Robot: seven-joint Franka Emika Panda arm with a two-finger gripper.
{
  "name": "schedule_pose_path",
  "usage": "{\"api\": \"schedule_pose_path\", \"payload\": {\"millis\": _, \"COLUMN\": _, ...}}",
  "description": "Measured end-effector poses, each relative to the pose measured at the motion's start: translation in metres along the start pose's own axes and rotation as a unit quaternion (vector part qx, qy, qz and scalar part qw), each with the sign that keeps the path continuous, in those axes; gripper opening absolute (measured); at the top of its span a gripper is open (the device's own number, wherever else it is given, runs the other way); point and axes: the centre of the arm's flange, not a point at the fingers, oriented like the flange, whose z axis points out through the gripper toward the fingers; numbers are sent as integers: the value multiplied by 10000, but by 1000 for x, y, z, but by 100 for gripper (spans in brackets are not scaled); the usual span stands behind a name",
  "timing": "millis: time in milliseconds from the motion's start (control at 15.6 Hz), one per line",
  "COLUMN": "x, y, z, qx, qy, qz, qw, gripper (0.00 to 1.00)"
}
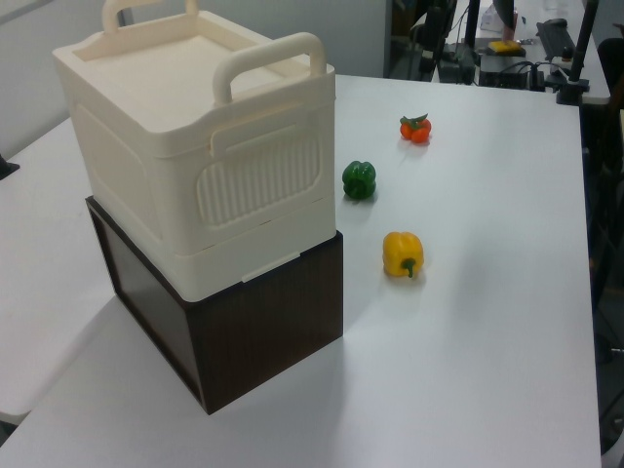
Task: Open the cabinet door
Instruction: 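Move the gripper down toward the cabinet door's orange handle strip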
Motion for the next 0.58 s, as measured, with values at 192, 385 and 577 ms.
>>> {"api": "schedule_pose_path", "payload": {"millis": 192, "x": 0, "y": 0, "z": 3, "qx": 1, "qy": -30, "qz": -12, "qw": 10000, "gripper": 100}}
{"api": "schedule_pose_path", "payload": {"millis": 385, "x": -1, "y": 0, "z": 6, "qx": 9, "qy": -65, "qz": -38, "qw": 10000, "gripper": 100}}
{"api": "schedule_pose_path", "payload": {"millis": 577, "x": -1, "y": 0, "z": 7, "qx": 19, "qy": -66, "qz": -47, "qw": 10000, "gripper": 100}}
